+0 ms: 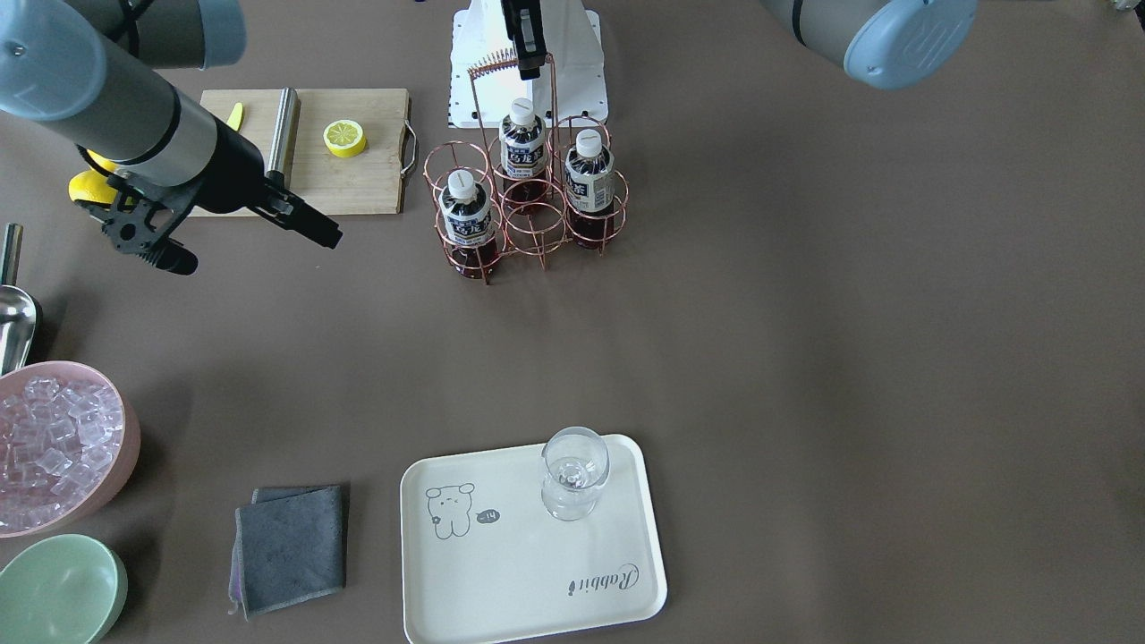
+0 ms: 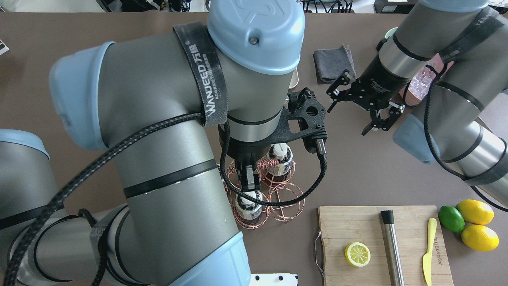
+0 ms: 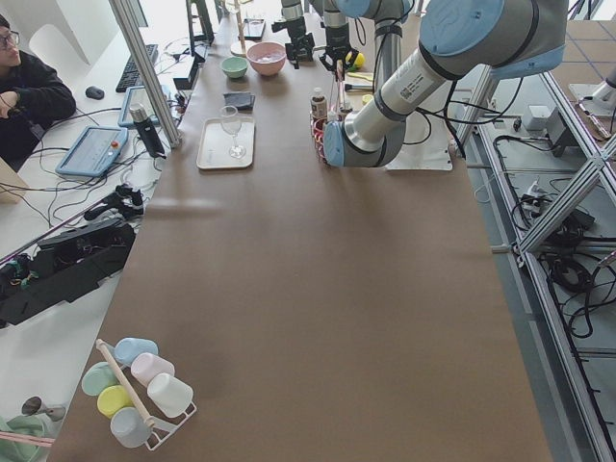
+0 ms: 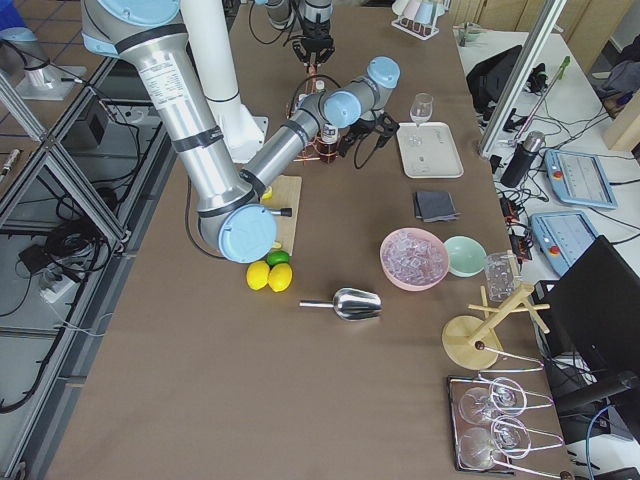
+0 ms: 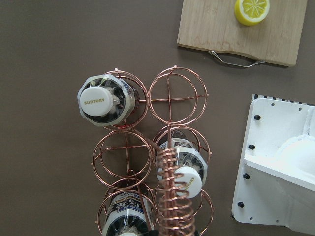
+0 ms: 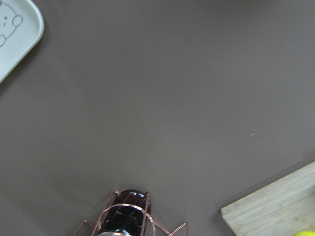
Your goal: Take tea from basket to plate
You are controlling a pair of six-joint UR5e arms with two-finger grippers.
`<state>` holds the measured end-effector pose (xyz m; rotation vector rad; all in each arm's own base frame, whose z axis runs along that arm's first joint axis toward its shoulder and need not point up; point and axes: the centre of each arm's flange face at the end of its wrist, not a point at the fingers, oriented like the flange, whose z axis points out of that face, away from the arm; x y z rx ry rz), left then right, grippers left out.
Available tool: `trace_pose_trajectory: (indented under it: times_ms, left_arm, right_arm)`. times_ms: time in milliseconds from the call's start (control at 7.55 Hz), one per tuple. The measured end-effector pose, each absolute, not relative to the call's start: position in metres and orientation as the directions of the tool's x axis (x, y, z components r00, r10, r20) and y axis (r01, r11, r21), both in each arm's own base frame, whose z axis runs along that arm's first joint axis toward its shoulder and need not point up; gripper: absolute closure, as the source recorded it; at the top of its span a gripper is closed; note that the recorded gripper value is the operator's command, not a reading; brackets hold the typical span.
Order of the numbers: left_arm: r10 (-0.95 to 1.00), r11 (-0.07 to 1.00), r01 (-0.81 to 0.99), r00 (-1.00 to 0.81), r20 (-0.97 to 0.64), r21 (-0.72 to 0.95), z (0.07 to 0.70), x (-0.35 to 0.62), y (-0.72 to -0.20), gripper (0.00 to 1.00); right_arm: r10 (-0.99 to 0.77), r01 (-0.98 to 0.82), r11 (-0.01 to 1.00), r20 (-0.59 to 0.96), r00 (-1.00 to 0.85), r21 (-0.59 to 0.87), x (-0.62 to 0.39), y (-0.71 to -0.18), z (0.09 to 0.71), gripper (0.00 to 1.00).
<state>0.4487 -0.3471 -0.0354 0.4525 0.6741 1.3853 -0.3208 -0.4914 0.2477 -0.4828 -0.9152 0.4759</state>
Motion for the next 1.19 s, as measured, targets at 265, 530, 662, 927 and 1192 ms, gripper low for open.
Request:
trace_pose_trajectory:
  times_ms: [265,530,662,927,1192]
  left_arm:
    - [0.985,0.148,-0.741,0.047,-0.169,0.655,-0.035,0.450,-0.347,1.00]
    - [0.984,0.147,-0.742,0.046,-0.170,0.654,-0.034,0.450,-0.347,1.00]
    - [0.984,0.148,-0.742,0.046,-0.170,0.653,-0.034,0.450,-0.347,1.00]
    - [0.984,0.147,-0.743,0.044,-0.171,0.653,-0.034,0.451,-0.347,1.00]
    - [0.984,0.146,-0.744,0.043,-0.171,0.652,-0.034,0.452,-0.347,1.00]
  right_arm:
    - [0.586,-0.154,0.778,0.616,0.526,-0.609,-0.375,-0.488,0.203,0.13]
    - [0.559,-0.107,0.785,0.622,0.548,-0.610,-0.410,-0.473,0.184,0.18]
    - [0.546,-0.089,0.788,0.625,0.558,-0.609,-0.421,-0.465,0.181,0.21]
    - [0.534,-0.071,0.793,0.632,0.562,-0.606,-0.431,-0.458,0.172,0.31]
    - [0.528,-0.063,0.796,0.639,0.560,-0.602,-0.435,-0.456,0.164,0.59]
